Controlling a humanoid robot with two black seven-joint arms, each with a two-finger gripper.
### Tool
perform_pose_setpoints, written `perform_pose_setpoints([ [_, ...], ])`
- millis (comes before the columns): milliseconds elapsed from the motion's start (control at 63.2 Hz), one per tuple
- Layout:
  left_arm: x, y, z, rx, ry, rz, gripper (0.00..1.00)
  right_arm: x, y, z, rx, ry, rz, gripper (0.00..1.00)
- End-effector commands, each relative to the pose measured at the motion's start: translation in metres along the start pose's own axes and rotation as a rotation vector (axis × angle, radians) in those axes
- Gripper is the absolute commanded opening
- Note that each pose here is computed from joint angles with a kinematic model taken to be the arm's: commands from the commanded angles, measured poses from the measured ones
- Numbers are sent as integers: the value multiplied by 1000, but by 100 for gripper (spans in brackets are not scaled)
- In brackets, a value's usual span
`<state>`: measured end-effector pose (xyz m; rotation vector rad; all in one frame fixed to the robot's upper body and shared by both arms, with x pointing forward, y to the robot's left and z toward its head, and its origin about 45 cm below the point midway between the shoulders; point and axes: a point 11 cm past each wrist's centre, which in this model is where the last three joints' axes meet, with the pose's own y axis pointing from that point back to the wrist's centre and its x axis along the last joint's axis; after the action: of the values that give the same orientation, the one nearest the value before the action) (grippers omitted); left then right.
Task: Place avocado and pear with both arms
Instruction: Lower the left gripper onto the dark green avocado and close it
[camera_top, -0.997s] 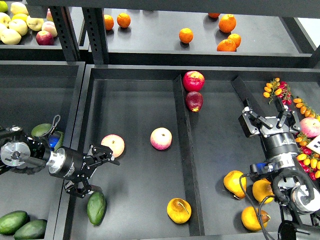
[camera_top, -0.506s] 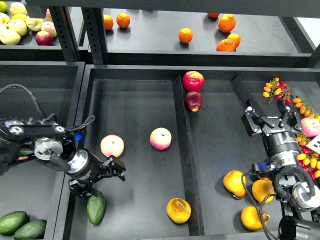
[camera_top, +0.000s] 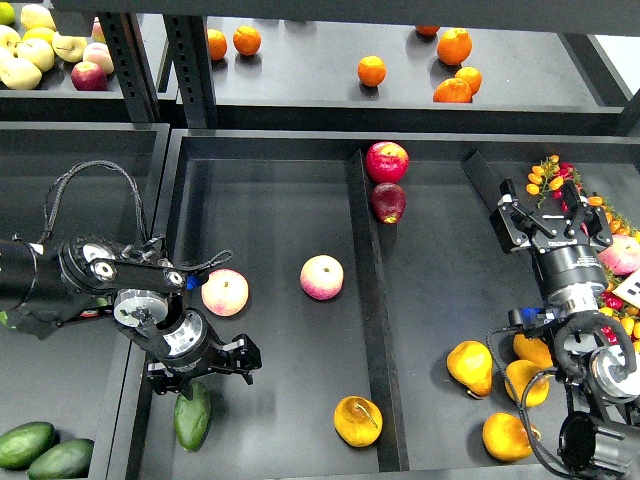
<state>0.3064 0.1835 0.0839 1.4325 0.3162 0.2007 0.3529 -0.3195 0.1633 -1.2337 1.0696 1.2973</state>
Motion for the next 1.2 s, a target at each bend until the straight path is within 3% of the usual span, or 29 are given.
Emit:
perform_pose_setpoints([
  [0, 1, -1, -7, 29, -5, 4, 99, 0, 0, 0, 0, 0, 1, 100],
  [1187, -5, -40, -31, 113, 29, -2, 99, -2, 0, 1, -3, -1, -13, 100],
])
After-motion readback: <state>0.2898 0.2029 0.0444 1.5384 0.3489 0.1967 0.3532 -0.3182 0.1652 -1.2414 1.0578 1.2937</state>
